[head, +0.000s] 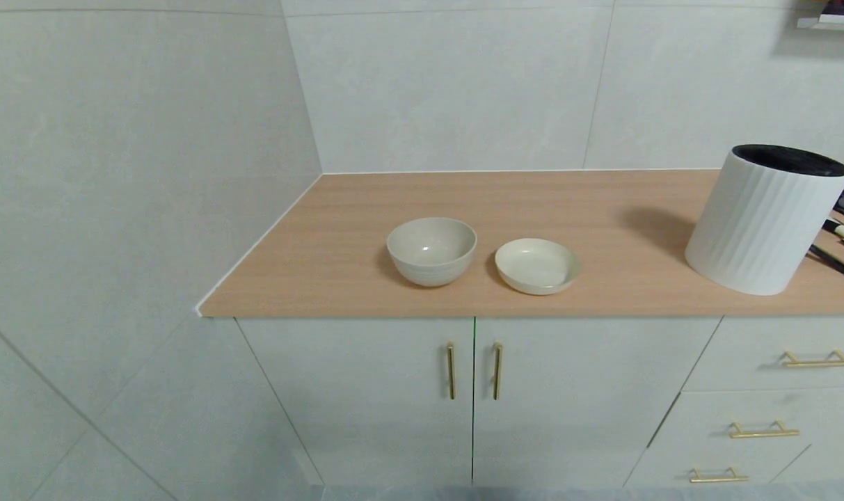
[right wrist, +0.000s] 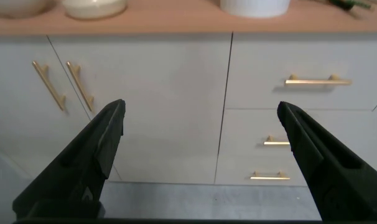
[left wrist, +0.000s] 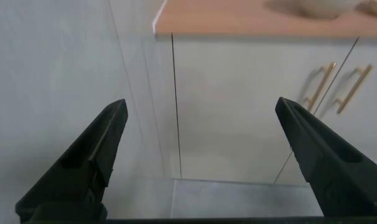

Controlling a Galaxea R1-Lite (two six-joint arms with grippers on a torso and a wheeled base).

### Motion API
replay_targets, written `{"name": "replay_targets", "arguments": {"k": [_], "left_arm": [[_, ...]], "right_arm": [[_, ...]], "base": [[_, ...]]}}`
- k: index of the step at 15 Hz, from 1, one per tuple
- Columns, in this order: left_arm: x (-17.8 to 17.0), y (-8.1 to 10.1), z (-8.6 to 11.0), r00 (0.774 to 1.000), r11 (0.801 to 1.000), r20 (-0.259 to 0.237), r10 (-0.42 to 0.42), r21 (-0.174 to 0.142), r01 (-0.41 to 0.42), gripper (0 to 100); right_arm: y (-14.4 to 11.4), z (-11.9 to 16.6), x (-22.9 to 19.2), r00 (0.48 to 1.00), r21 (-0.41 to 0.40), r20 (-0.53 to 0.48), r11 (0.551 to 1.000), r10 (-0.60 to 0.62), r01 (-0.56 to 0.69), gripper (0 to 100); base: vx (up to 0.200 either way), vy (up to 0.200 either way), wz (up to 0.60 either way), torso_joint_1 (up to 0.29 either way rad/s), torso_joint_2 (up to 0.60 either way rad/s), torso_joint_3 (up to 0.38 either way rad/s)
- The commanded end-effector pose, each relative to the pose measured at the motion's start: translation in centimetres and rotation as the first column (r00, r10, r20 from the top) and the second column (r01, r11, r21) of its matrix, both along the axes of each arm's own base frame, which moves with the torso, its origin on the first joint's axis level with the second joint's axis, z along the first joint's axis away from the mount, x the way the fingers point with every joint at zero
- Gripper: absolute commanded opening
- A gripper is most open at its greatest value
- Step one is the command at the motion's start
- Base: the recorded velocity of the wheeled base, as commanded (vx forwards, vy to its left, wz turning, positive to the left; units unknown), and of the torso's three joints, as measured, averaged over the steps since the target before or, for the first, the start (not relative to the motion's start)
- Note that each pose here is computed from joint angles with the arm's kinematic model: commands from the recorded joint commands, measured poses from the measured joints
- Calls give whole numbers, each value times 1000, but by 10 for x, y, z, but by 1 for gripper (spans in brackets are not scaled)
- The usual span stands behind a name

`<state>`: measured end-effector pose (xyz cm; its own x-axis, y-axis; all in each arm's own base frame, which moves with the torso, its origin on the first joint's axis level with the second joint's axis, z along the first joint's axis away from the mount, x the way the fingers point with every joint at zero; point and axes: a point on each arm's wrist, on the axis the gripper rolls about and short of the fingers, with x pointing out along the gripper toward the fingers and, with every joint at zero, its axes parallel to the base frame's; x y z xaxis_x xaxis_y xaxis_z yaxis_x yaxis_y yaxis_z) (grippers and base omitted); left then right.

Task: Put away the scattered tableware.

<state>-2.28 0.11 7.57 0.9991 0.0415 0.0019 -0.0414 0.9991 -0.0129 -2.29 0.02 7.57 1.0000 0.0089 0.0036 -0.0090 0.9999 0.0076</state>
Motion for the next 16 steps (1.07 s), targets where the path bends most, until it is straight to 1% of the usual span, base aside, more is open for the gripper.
{"name": "replay_targets", "arguments": {"k": [1,9,16], "left_arm": [[0,0,0,1000,1000,0,0,-1,0,100],[0,0,0,1000,1000,1,0,-1,0,100],[0,0,0,1000,1000,0,0,0,0,100]], "right_arm": [[0,0,0,1000,0,-1,1000,0,0,100],[0,0,0,1000,0,-1,1000,0,0,100],[0,0,0,1000,0,-1,1000,0,0,100]], "base": [[0,0,0,-237,510,290],[0,0,0,-198,490,286],[0,0,0,-161,461,299]]}}
